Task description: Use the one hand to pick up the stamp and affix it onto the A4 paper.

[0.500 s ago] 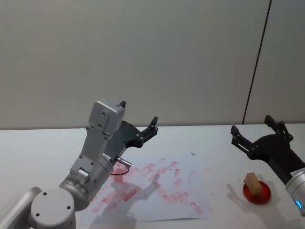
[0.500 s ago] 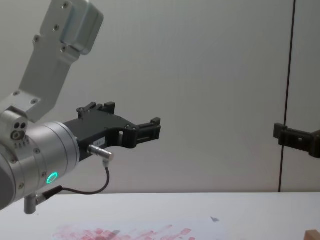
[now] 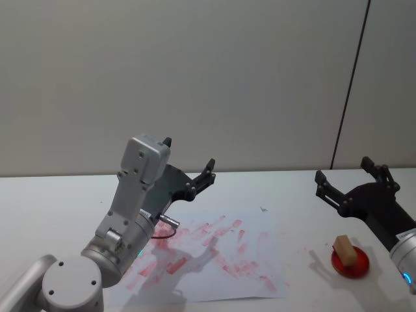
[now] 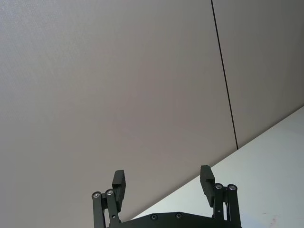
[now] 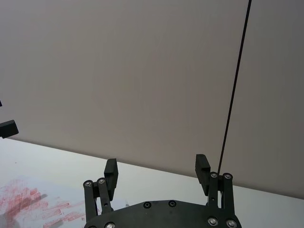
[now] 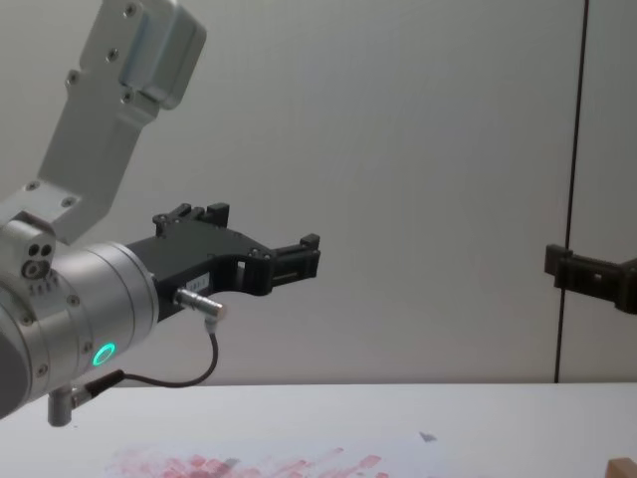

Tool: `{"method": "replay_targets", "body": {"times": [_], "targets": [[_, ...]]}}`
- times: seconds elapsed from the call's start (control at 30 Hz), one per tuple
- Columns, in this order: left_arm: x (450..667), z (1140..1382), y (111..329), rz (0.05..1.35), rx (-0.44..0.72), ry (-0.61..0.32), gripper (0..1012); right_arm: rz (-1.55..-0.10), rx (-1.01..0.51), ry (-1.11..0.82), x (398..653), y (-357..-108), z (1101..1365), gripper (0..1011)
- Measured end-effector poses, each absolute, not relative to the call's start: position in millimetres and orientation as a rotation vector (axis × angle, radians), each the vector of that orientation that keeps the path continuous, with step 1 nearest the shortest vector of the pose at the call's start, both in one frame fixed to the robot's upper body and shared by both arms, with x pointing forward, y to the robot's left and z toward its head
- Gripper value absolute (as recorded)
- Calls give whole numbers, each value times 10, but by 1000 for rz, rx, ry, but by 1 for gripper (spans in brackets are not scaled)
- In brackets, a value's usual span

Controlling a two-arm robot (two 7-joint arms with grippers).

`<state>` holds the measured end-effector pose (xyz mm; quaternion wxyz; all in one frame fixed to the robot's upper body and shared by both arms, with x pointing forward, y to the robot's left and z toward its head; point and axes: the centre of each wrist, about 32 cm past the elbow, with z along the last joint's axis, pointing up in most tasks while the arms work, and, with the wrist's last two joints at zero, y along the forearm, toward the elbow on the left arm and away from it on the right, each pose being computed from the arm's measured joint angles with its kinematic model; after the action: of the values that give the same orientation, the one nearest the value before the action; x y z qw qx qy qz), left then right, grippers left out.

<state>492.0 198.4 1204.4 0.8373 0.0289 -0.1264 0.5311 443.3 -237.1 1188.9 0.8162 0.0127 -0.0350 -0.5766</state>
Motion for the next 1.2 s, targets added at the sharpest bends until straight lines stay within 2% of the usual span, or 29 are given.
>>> {"method": "replay_targets", "body": {"times": [0.77,1.2], "targets": [[4920,12044,1984,1124,61,-268,1001,-1229,25,-75,4432,-2377,11886,1001],[4920,12044,1984,1124,61,-268,1001,-1234,0,-20,4273,-2548,11855,1001]]}}
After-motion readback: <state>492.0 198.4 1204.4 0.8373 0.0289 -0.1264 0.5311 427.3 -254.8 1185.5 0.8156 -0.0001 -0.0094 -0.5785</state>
